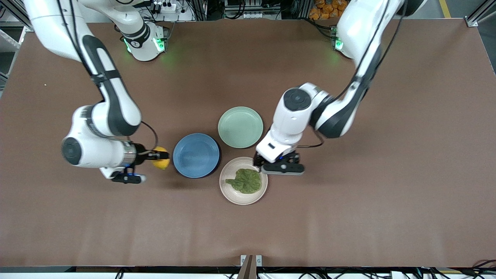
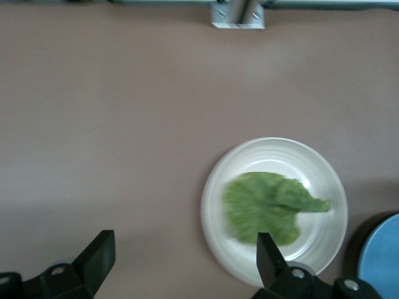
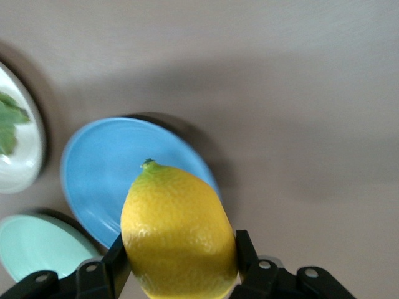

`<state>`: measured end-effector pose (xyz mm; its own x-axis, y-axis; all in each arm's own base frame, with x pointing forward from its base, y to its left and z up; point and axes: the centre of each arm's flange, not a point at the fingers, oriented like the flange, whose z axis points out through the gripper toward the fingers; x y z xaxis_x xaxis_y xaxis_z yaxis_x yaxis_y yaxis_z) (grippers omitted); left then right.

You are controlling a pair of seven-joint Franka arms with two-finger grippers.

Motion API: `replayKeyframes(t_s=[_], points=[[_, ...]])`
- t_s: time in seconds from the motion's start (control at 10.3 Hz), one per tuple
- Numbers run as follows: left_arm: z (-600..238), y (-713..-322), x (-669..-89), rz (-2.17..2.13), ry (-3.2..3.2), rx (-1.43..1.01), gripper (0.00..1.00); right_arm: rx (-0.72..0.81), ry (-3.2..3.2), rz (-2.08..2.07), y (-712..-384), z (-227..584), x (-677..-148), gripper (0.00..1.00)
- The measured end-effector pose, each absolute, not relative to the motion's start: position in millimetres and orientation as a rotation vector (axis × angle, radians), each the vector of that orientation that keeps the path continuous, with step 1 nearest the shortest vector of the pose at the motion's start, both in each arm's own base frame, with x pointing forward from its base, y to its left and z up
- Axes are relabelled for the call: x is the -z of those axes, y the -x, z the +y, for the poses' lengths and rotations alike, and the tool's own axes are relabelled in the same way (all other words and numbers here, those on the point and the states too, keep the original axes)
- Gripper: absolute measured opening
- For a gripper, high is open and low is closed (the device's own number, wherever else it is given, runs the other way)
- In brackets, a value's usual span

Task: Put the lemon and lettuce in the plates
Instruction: 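Release the lettuce on the cream plate while the right gripper lifts the lemon, then place the lemon on the blue plate while the left gripper withdraws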

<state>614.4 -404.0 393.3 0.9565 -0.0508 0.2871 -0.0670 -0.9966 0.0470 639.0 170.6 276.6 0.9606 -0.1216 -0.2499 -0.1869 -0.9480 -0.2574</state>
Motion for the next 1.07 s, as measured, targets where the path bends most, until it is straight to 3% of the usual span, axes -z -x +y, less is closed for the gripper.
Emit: replayKeyframes(t_s=[0.29,0.58,0.78,1.07], points=[[-295,-614,-517,-0.244,-3.148,-0.333,1.0,-0.385,2.819,0.337,-630,215,-226,0.71],[-197,-596,-591,-0.248,-3.173,-0.205,1.0,-0.407,2.818,0.366,-632,213,-207,0.75],[-156,-577,-626,-0.14,-3.148,-0.156,1.0,-0.35,2.83,0.323,-650,214,-234,0.98],[-100,-568,-638,0.007,-3.155,-0.073,1.0,-0.414,3.013,0.173,-673,183,-311,1.0]])
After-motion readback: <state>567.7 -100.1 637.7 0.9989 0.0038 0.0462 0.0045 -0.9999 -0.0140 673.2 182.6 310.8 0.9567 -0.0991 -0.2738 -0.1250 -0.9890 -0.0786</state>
